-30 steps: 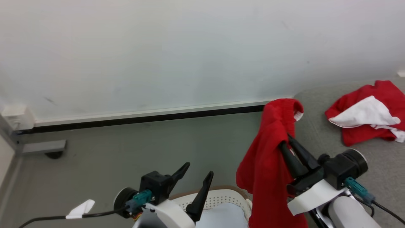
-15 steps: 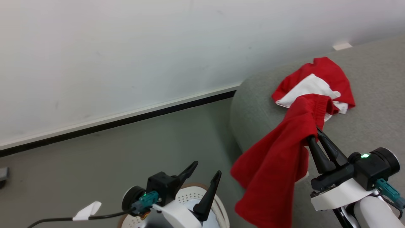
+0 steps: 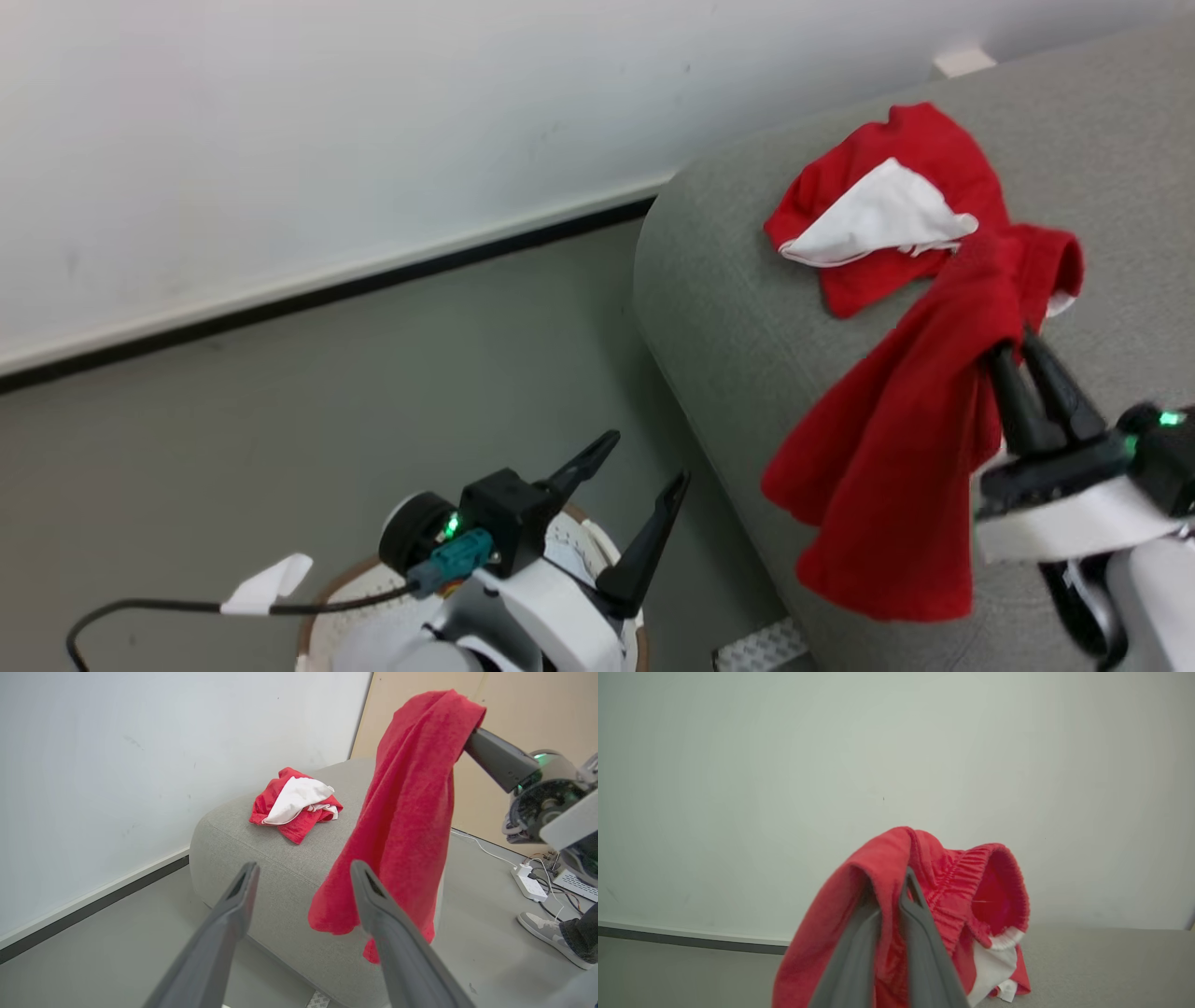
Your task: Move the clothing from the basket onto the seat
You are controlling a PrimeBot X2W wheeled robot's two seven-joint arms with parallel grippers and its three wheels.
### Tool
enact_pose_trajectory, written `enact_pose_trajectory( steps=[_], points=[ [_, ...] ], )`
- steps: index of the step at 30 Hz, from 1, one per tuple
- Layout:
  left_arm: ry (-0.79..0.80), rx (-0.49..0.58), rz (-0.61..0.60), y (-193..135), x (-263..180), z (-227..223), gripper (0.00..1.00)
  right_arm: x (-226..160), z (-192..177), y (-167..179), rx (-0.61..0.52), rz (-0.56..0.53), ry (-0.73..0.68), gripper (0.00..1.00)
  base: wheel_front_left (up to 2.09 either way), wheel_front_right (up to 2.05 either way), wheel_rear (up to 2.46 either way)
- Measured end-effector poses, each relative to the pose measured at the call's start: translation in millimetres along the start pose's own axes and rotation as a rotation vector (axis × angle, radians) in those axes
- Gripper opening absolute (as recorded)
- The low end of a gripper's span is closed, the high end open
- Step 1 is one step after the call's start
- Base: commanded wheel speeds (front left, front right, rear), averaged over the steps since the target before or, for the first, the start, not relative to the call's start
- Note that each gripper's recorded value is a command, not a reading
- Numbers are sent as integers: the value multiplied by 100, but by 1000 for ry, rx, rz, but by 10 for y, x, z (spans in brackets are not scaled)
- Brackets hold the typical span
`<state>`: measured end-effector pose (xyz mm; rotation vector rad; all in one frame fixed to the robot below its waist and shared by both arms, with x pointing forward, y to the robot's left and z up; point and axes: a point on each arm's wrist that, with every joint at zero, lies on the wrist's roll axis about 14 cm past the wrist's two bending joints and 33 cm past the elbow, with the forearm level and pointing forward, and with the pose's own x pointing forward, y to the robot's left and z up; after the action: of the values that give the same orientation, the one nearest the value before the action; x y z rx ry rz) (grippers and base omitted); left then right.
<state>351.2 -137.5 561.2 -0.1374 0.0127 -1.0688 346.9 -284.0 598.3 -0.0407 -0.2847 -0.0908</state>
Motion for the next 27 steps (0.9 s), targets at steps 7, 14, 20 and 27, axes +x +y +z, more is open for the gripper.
enact_pose_trajectory(
  steps=[7, 14, 20, 27],
  points=[
    [-13, 6, -6, 370, 147, -40, 100, 786, 147, -403, -44, -81, -63, 0, 0, 0, 0],
    [-21, -22, 55, 915, 204, -190, 100, 1703, 548, -1074, -93, -243, -168, 0, 0, 0, 0],
    [-6, -57, 110, 1300, 171, -414, 100, 2103, 551, -1631, -153, -430, -184, 0, 0, 0, 0],
    [45, -117, 193, 1658, 54, -825, 100, 1825, -728, -2037, -212, -623, 120, 0, 0, 0, 0]
  ],
)
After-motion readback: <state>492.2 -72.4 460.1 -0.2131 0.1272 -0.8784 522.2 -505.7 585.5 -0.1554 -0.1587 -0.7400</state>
